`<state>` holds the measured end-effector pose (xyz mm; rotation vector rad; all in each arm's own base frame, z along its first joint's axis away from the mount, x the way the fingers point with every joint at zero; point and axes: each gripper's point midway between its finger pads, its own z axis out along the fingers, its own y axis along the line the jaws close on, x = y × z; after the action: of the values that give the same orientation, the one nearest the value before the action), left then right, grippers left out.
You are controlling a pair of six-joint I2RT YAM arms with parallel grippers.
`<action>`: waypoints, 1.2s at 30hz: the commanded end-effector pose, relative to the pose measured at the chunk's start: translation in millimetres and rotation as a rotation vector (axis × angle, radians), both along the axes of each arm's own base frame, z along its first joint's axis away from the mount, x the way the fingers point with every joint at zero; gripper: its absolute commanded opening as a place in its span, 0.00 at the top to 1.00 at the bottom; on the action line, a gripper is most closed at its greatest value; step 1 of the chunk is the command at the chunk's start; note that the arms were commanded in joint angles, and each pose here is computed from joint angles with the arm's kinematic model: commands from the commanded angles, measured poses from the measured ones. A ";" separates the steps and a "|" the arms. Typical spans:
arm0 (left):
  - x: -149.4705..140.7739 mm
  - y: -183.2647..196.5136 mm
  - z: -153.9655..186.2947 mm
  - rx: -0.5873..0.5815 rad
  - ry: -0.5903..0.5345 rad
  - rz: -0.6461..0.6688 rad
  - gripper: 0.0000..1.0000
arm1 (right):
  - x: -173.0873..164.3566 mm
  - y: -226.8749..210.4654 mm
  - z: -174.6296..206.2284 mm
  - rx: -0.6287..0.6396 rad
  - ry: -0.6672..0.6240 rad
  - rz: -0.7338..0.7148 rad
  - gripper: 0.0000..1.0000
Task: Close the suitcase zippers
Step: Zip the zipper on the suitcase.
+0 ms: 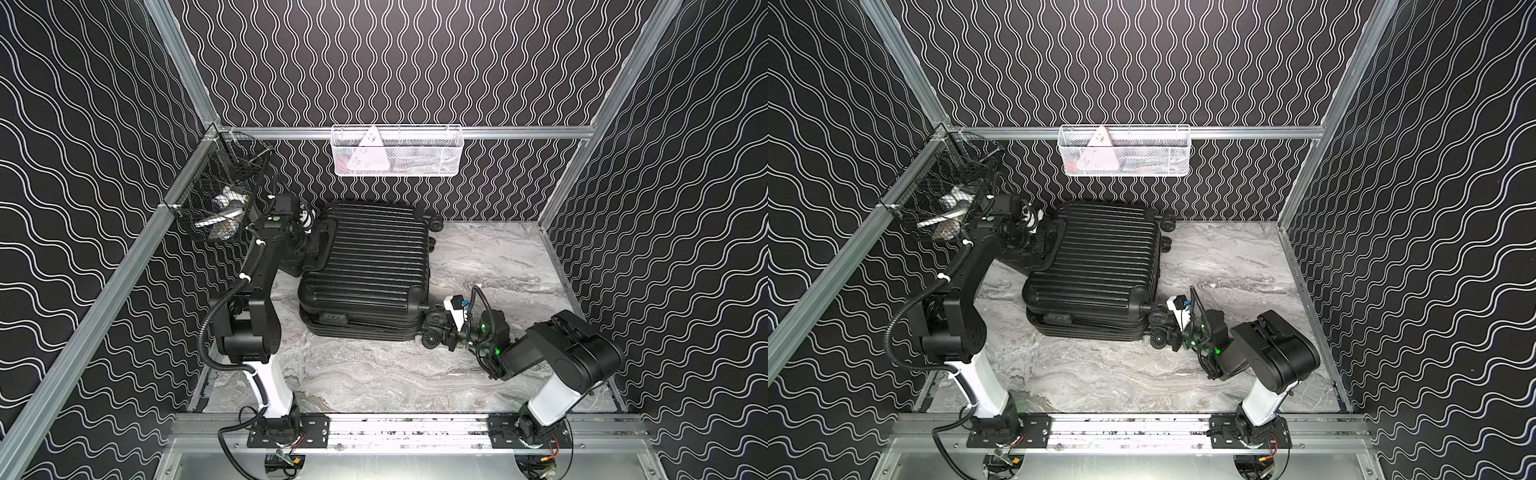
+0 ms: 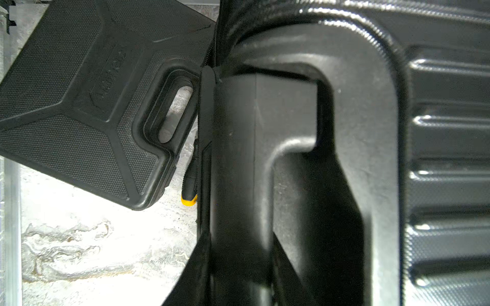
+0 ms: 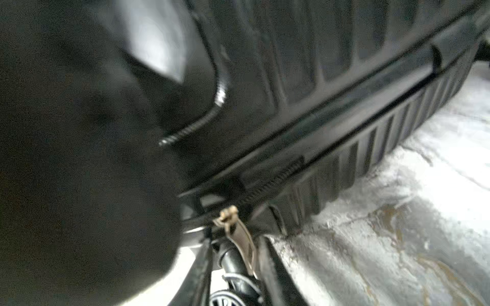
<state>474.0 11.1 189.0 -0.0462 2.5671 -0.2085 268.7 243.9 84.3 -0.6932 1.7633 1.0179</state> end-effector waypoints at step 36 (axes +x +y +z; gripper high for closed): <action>-13.2 -24.7 93.0 0.009 -0.234 0.002 0.05 | -5.1 2.3 -4.3 0.023 0.223 -0.013 1.00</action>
<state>465.9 -4.7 262.9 -0.0534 2.3774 -0.2340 270.0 244.5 88.7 -0.5770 1.8675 1.0964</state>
